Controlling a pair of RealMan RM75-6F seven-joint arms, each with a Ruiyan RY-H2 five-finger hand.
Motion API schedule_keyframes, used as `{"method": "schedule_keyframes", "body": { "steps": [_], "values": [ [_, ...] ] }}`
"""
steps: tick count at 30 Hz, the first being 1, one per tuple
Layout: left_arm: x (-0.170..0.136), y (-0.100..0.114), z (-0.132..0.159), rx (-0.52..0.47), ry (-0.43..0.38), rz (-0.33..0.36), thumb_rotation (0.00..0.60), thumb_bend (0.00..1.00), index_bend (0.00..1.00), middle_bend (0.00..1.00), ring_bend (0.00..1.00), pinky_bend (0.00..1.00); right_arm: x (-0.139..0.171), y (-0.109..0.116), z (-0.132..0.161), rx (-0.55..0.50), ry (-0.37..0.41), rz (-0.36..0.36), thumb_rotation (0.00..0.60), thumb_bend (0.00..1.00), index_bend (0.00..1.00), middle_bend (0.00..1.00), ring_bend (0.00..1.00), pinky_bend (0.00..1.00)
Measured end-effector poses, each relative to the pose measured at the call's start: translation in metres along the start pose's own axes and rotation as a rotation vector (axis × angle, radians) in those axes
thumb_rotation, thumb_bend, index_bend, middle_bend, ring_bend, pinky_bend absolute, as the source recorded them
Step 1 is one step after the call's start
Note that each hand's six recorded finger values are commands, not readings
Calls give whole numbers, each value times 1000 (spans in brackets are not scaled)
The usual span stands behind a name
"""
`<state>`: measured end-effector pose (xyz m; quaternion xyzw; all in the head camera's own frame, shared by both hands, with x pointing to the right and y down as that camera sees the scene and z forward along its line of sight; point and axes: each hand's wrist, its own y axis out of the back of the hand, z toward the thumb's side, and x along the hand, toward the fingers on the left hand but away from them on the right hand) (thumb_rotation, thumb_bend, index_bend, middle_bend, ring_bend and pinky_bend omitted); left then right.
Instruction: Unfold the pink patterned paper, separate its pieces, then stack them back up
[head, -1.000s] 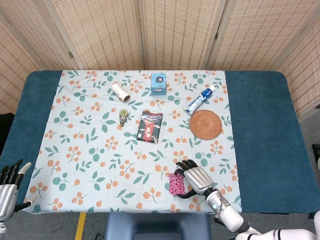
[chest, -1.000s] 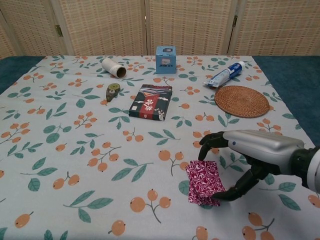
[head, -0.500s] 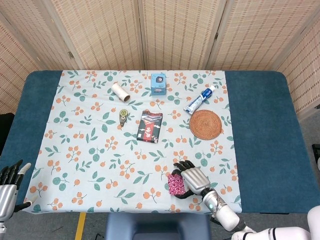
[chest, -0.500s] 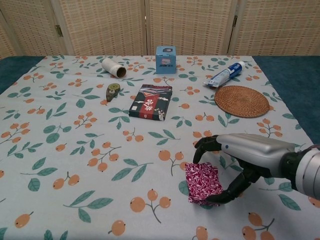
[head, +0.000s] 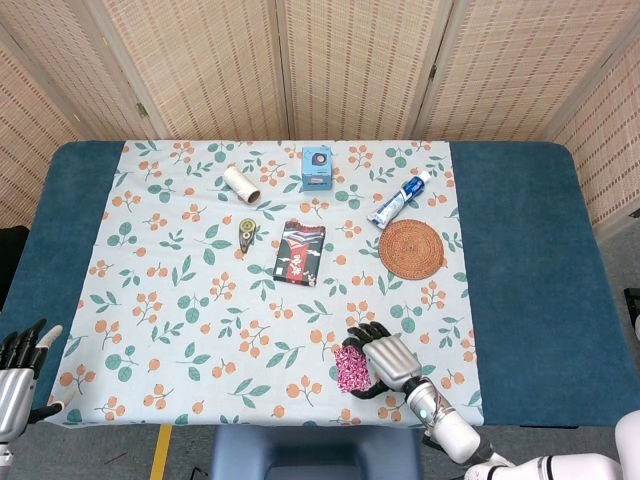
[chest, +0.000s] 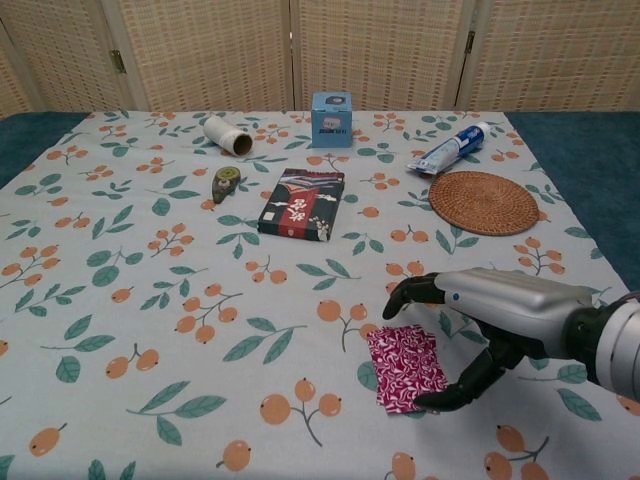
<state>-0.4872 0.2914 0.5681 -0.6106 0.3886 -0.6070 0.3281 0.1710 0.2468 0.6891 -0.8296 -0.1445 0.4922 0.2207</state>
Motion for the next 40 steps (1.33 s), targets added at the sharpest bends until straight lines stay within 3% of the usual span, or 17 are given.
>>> {"method": "schedule_keyframes", "body": {
  "steps": [5, 11, 17, 24, 29, 33, 40],
  "values": [
    [0, 0, 1, -3, -3, 0, 600, 237, 134, 33, 87, 0, 4, 7, -2, -10, -3, -24, 443, 224, 173, 118, 0, 0],
    [1, 1, 2, -4, -5, 6, 600, 237, 134, 33, 87, 0, 21, 32, -20, 28, -32, -115, 442, 225, 173, 118, 1, 0],
    [2, 4, 1, 4, 7, 11, 600, 238, 134, 33, 87, 0, 49, 54, -51, 107, -73, -223, 457, 224, 173, 119, 7, 0],
    [6, 8, 9, 8, 6, 30, 600, 241, 137, 33, 87, 0, 97, 77, -95, 131, -137, -338, 468, 225, 174, 120, 7, 0],
    [11, 10, 17, 14, -5, 48, 600, 242, 137, 33, 87, 0, 128, 81, -113, 114, -163, -417, 468, 225, 196, 132, 19, 0],
    [15, 13, 25, 23, -15, 70, 600, 245, 137, 35, 87, 0, 161, 80, -133, 138, -229, -465, 469, 224, 196, 132, 17, 0],
    [22, 11, 33, 40, -17, 71, 600, 246, 137, 35, 88, 0, 190, 79, -145, 151, -297, -522, 461, 225, 196, 131, 14, 0]
  ]
}}
